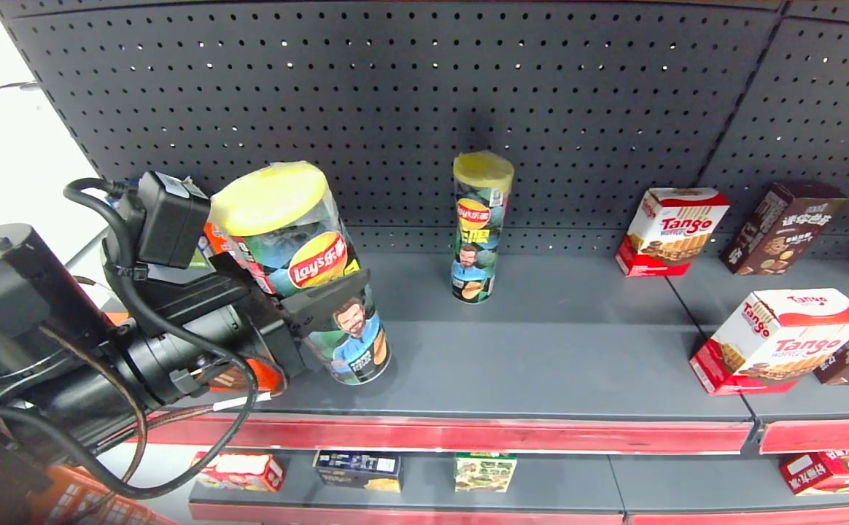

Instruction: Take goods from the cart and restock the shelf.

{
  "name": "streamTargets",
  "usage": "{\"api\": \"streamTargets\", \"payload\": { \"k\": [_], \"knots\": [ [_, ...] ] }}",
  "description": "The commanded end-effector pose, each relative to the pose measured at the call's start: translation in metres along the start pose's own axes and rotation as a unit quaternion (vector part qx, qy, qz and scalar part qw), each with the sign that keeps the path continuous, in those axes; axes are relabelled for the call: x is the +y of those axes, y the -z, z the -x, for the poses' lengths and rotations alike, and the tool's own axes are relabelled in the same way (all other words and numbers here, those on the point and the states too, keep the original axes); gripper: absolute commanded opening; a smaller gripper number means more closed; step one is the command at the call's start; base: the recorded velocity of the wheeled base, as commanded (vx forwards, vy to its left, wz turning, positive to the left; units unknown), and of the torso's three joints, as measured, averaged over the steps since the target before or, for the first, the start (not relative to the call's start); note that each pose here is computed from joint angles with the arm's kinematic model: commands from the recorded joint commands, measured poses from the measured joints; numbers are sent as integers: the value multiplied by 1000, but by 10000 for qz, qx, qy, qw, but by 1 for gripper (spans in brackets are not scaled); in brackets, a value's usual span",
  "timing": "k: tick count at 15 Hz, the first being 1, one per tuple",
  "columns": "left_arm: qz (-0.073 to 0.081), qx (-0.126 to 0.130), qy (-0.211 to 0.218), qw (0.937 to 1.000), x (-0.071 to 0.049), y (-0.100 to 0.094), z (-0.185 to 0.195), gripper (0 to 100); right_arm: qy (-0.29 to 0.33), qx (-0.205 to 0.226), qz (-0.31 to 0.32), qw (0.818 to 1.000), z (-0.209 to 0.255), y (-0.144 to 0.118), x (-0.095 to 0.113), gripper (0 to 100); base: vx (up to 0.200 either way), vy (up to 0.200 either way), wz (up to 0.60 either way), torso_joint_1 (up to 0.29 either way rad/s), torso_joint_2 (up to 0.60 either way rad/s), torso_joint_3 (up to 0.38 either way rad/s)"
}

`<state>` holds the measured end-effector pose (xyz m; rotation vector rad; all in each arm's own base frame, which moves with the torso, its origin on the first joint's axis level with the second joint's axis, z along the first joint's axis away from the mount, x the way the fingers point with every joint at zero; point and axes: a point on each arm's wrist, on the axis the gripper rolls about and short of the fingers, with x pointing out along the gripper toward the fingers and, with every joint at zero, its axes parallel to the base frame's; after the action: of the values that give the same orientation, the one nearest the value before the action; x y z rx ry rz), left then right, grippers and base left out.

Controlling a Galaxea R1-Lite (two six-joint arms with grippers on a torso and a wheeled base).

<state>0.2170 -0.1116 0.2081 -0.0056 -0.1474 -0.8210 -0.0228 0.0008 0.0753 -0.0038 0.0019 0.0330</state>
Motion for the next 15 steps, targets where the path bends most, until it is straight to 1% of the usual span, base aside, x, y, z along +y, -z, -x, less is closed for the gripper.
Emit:
{"api": "streamTargets", "payload": {
  "k": [1,3,5,6,7,8,10,11,12,13,14,15],
  "knots": [
    [9,20,7,10000,0,1,-1,0,-27,6,4,10000,0,0,0,100,0,0,0,0,0,0],
    [15,34,15,10000,1,2,-1,0,-65,-3,73,10000,0,-1,0,100,0,0,0,0,0,0],
    [-17,-44,38,10000,2,-2,-6,0,-143,33,194,9997,-1,-1,0,100,0,0,0,0,0,0],
    [-45,-115,91,9999,3,-5,-9,0,-260,-259,139,9992,5,-26,1,100,0,0,0,0,0,0],
    [-41,-101,99,9999,4,-4,-11,0,-530,-252,-213,9980,1,-80,0,100,0,0,0,0,0,0],
    [-23,-58,107,9999,4,-1,-11,0,-668,216,-553,9960,-13,-89,0,100,0,0,0,0,0,0],
    [-29,-72,99,9999,6,-1,-15,0,-1066,365,-531,9922,-16,-85,1,100,0,0,0,0,0,0],
    [-35,-86,99,9999,6,-1,-16,0,-1236,333,-510,9905,-18,-92,1,100,0,0,0,0,0,0],
    [-20,-46,129,9999,4,0,-17,0,-1536,440,-454,9861,-31,-116,3,100,0,0,0,0,0,0],
    [0,-4,152,9999,3,2,-16,0,-1685,537,-392,9835,-42,-131,5,100,0,0,0,0,0,0],
    [-7,-35,190,9998,2,0,-18,0,-1923,726,-282,9782,-59,-142,10,100,0,0,0,0,0,0],
    [7,-7,205,9998,2,2,-20,0,-2217,725,-227,9721,-71,-152,16,100,0,0,0,0,0,0]
  ]
}}
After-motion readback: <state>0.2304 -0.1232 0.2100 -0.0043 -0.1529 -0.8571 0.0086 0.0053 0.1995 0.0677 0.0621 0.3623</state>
